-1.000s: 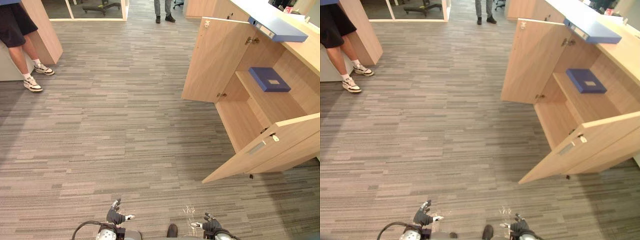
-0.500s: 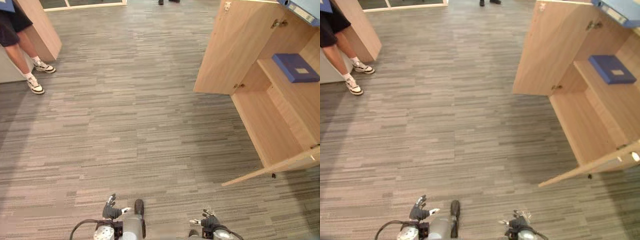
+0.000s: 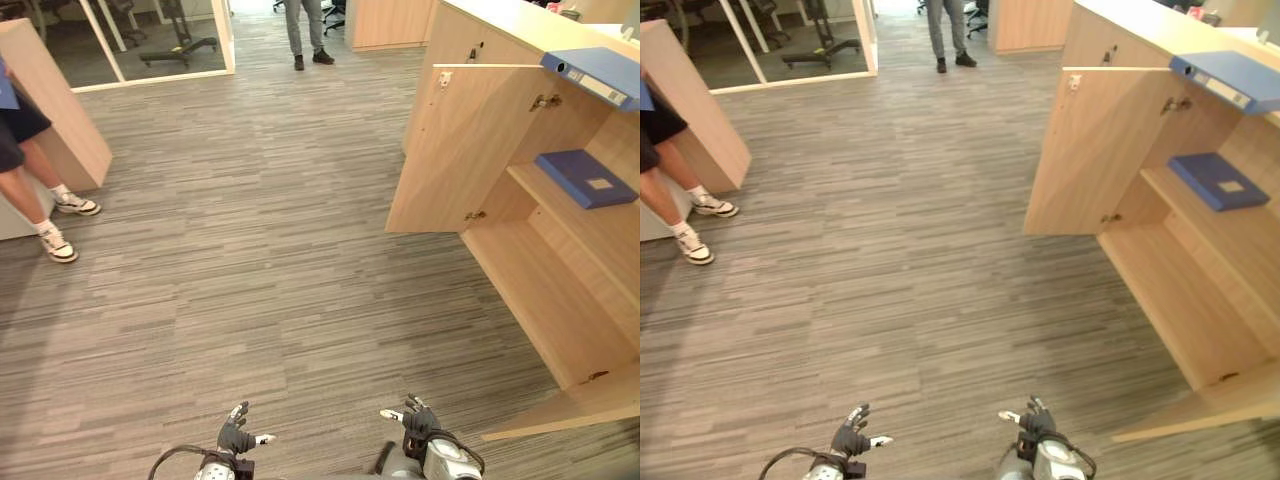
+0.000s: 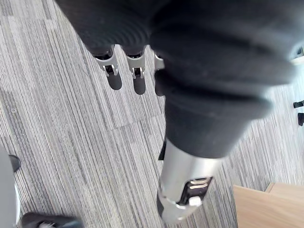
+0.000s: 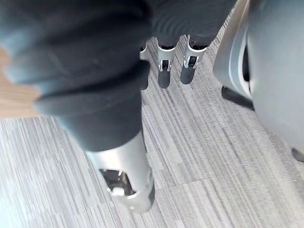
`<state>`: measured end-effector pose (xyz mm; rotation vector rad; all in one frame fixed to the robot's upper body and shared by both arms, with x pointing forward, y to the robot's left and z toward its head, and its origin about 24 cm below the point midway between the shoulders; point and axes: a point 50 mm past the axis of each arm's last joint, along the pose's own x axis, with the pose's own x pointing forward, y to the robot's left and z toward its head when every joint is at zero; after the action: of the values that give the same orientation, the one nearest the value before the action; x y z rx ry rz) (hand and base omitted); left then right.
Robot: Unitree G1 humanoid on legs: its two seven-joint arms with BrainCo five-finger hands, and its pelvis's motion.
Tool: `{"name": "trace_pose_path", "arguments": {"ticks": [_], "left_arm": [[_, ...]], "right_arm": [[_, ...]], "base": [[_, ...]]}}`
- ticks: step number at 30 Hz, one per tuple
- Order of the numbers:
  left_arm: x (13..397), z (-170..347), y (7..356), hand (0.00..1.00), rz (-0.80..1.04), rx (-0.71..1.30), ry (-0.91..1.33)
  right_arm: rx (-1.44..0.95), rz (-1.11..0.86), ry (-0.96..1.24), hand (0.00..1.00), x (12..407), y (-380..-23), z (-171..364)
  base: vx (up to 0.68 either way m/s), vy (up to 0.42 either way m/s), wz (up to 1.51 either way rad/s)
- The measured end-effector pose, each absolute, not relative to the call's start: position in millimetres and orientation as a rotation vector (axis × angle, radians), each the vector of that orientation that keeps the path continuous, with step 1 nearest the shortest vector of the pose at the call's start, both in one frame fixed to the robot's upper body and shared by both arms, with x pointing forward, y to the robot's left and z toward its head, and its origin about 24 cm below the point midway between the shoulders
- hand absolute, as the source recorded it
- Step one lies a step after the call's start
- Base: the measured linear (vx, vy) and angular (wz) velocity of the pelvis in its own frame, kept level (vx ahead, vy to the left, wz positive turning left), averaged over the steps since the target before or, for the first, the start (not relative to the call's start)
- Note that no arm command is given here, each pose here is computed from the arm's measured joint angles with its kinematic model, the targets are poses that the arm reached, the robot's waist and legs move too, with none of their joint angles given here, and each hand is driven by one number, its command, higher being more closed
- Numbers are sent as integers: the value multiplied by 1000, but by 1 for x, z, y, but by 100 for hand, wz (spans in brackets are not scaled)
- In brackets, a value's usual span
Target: Walk over to the cabinet, pick up the folder, carry it to the office cabinet, place the folder inside the office cabinet, then close the office cabinet door
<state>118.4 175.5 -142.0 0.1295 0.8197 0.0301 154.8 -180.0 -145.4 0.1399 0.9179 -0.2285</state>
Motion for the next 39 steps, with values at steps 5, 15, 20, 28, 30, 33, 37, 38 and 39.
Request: {"name": "trace_pose_path", "arguments": {"ticks": [5, 15, 20, 28, 30, 33, 37, 38, 39], "left_arm": [[122, -142, 163, 0, -19, 131, 815], [123, -142, 179, 0, 108, 85, 825], [129, -133, 182, 0, 180, 58, 762], [115, -140, 189, 0, 363, -61, 807], [110, -143, 193, 0, 432, -121, 820], [105, -143, 205, 0, 496, -142, 829], [100, -146, 206, 0, 508, -148, 855], [101, -147, 203, 0, 486, -138, 865], [102, -148, 199, 0, 450, -116, 873]], "right_arm": [[163, -253, 904, 0, 161, -181, -144], [230, -382, 956, 0, 130, -193, -153], [225, -383, 987, 0, 126, -190, -156], [207, -372, 999, 0, 119, -190, -158], [211, -365, 994, 0, 119, -187, -157], [258, -337, 1001, 0, 117, -168, -159], [262, -321, 948, 0, 125, -170, -153], [261, -322, 937, 0, 126, -171, -152], [260, -321, 929, 0, 126, -171, -151]], "base": [[342, -261, 13], [345, -220, -30], [380, -7, -104], [334, 228, -99], [338, 343, -90], [322, 370, -129], [143, 340, -155], [124, 399, -81], [125, 323, -70]]}}
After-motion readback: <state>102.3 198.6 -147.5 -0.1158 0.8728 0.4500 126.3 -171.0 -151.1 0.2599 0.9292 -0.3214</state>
